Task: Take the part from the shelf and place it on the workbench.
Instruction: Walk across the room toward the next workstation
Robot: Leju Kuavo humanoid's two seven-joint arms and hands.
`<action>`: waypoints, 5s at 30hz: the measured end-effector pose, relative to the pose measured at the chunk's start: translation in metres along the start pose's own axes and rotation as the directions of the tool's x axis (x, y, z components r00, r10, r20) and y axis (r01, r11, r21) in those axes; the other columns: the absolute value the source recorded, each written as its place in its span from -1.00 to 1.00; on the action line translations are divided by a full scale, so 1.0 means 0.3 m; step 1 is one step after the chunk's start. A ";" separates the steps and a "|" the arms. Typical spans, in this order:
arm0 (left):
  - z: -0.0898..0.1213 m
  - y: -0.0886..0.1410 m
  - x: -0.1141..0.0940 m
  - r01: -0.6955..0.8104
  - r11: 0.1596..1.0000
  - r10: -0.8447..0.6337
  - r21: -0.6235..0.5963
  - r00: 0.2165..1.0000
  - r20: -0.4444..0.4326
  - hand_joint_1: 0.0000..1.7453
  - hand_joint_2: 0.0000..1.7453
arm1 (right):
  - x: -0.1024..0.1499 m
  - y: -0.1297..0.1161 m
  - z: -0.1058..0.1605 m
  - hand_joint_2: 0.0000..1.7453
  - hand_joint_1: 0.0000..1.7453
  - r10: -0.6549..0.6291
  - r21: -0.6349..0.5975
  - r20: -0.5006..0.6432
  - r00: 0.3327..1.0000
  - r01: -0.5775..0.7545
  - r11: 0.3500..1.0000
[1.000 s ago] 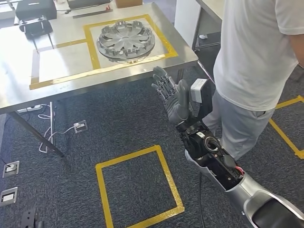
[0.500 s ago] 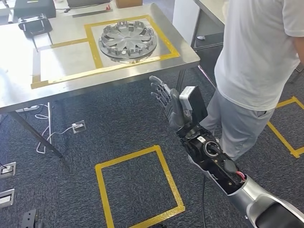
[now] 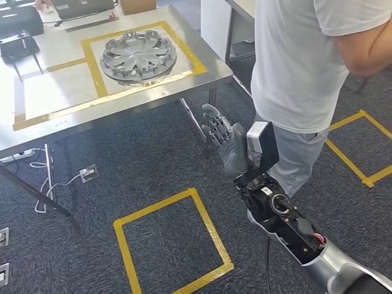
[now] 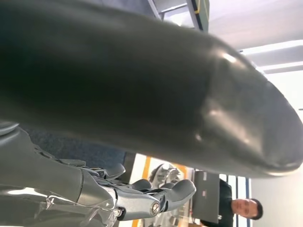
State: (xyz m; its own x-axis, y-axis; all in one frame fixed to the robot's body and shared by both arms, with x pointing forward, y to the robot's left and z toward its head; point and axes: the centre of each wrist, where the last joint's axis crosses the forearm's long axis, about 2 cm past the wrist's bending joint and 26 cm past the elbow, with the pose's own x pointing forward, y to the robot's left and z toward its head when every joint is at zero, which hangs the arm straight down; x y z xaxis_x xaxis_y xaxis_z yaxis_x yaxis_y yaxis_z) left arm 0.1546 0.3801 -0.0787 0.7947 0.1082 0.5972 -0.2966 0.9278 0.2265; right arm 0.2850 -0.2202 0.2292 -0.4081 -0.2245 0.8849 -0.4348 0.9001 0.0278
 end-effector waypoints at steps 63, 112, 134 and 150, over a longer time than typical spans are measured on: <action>0.016 -0.176 0.079 0.074 0.987 -0.073 -0.144 0.997 0.009 -1.00 -1.00 | -0.026 0.001 -0.028 -1.00 -1.00 -0.019 -0.084 0.050 0.999 0.023 0.996; 0.017 -0.182 0.084 0.067 0.988 -0.066 -0.138 0.998 0.012 -1.00 -1.00 | -0.035 0.004 -0.025 -1.00 -1.00 -0.028 -0.115 0.027 0.999 0.031 0.993; 0.015 -0.174 0.083 0.063 0.990 -0.062 -0.127 0.998 0.015 -1.00 -1.00 | -0.044 0.009 -0.024 -1.00 -1.00 -0.037 -0.092 0.020 0.999 0.038 0.995; 0.017 -0.179 0.080 0.079 0.988 -0.076 -0.135 0.997 0.023 -1.00 -1.00 | -0.049 0.012 -0.027 -1.00 -1.00 -0.043 -0.090 0.019 0.999 0.044 0.995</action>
State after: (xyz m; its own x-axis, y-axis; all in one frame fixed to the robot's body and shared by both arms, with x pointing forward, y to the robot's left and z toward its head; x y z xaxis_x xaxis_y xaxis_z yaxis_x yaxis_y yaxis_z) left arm 0.1869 0.3310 -0.0727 0.8027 0.0287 0.5957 -0.1590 0.9730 0.1673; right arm 0.2959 -0.2107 0.2200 -0.4047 -0.2700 0.8737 -0.3785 0.9192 0.1087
